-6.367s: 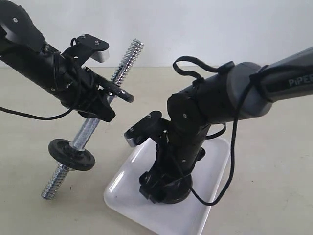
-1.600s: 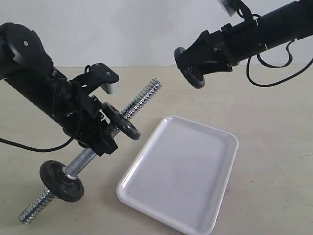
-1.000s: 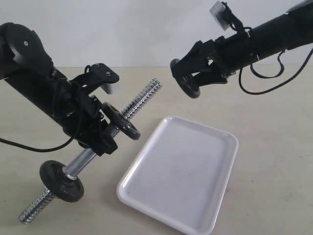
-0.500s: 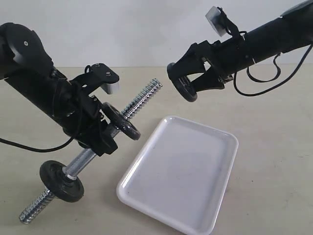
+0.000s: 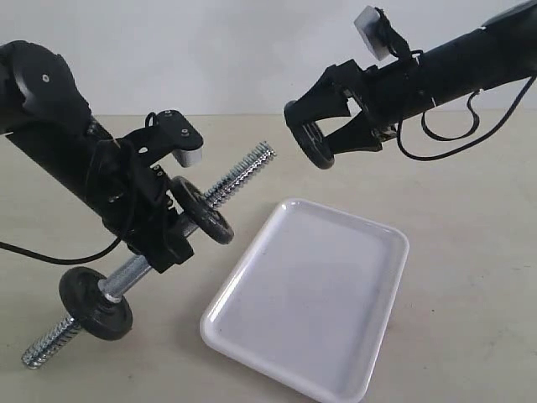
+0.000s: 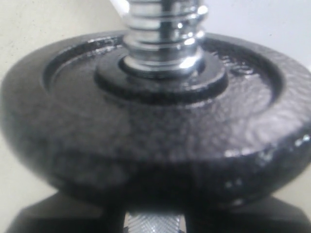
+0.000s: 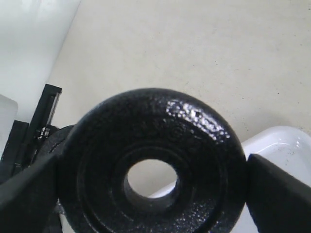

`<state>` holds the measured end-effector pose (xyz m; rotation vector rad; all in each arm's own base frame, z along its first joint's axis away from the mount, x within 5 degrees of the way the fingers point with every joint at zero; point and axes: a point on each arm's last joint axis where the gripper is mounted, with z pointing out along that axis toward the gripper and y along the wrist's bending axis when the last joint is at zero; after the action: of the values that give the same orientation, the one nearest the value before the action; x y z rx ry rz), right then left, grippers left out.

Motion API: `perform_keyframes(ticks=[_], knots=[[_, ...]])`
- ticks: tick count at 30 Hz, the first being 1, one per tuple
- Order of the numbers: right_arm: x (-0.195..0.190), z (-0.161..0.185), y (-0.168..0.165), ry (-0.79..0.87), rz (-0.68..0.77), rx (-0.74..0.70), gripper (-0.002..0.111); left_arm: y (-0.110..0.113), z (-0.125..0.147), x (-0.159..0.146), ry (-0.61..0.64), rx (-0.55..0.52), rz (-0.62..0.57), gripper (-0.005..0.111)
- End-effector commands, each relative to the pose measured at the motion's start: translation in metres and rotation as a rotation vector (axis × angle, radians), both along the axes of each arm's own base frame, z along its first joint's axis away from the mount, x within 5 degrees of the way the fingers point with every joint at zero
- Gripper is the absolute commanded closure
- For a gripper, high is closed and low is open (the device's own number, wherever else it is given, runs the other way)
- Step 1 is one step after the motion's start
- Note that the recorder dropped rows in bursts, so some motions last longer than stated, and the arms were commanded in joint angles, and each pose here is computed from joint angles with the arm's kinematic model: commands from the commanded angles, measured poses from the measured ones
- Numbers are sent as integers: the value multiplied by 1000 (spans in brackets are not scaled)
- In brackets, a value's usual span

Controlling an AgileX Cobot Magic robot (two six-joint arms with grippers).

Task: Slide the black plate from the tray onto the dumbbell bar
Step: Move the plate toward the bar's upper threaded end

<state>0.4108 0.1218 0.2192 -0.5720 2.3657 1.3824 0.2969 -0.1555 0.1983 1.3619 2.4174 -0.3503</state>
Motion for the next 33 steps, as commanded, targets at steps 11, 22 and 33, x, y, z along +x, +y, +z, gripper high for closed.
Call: perform_keyframes(ticks=[11,22,33], knots=[[-4,18,18,16,8,88,108,-2,11,19,-205,8,-18,102],[-4,18,18,64,-15,92,108,-2,16,29,-319,-4,22,102],[-5,18,19,112,-36,96,108,-2,16,30,-335,-6,24,102]])
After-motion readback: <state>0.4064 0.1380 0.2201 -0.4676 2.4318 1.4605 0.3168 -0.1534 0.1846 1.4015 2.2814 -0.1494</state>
